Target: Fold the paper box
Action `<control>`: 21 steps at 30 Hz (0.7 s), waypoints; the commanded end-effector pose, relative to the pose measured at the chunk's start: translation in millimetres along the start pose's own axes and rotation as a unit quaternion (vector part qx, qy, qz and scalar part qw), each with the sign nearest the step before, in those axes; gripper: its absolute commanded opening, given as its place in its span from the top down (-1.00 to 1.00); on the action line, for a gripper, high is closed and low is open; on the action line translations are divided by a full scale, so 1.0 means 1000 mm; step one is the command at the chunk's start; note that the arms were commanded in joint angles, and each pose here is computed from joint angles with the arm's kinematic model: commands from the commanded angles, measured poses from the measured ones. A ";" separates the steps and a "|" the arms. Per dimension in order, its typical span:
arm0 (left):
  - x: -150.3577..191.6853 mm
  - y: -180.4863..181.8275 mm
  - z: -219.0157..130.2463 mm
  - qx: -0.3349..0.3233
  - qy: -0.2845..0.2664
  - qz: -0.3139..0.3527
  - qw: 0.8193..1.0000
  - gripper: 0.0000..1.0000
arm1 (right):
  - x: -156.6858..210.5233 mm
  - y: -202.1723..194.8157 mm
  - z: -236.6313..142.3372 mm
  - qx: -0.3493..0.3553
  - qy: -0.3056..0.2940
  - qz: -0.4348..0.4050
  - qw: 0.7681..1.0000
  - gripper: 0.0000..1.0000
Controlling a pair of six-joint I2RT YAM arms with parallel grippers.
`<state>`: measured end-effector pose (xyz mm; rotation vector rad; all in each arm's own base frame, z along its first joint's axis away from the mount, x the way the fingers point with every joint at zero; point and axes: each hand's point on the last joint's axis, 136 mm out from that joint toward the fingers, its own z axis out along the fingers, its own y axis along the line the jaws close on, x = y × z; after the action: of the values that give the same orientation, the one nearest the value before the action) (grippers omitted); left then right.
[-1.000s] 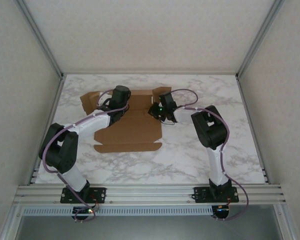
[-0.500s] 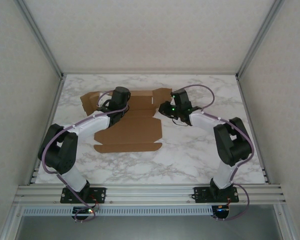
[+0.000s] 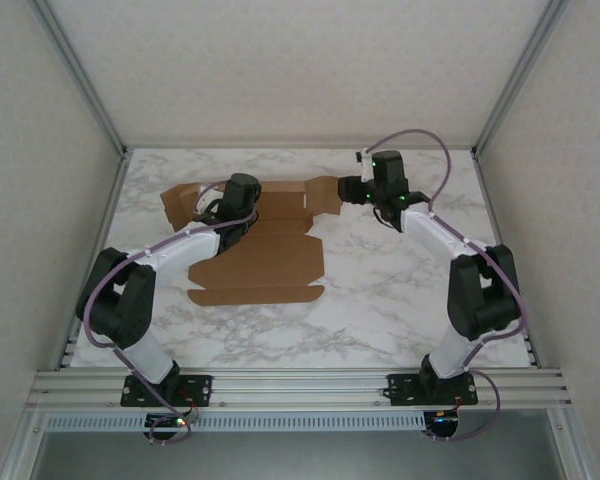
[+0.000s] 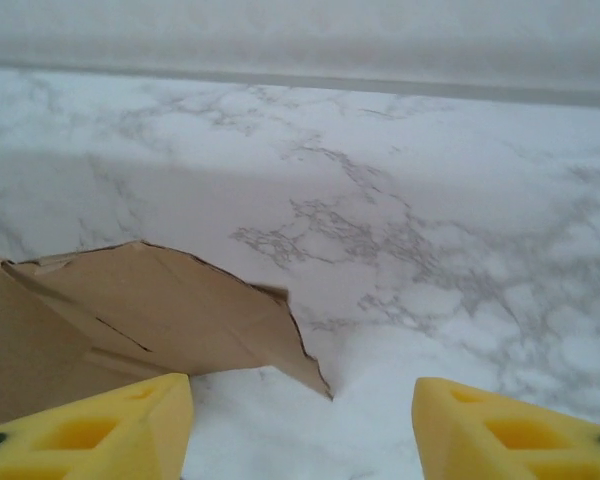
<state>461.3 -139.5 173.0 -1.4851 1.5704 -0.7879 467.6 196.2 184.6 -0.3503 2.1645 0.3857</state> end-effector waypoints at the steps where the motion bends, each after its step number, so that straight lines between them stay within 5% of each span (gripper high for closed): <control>1: 0.001 0.062 0.003 -0.094 0.008 0.061 0.994 1.00 | -0.004 0.021 0.009 -0.062 0.012 -0.121 0.991 -0.28; 7: 0.001 0.064 0.003 -0.096 0.012 0.061 0.993 1.00 | -0.007 0.011 0.035 -0.056 0.041 -0.148 0.987 -0.39; 11: -0.001 0.064 0.003 -0.095 0.014 0.058 0.994 1.00 | -0.003 0.026 0.047 -0.113 0.057 -0.158 0.979 -0.38; 15: -0.003 0.061 0.004 -0.092 0.017 0.055 0.994 1.00 | 0.006 0.049 0.046 -0.187 0.083 -0.142 0.968 -0.19; 21: -0.002 0.060 0.004 -0.091 0.019 0.053 0.994 1.00 | 0.015 0.053 0.037 -0.191 0.112 -0.101 0.970 0.21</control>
<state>462.5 -138.5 172.1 -1.4746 1.5830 -0.7994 478.9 255.0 153.7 -0.8730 2.1994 0.5960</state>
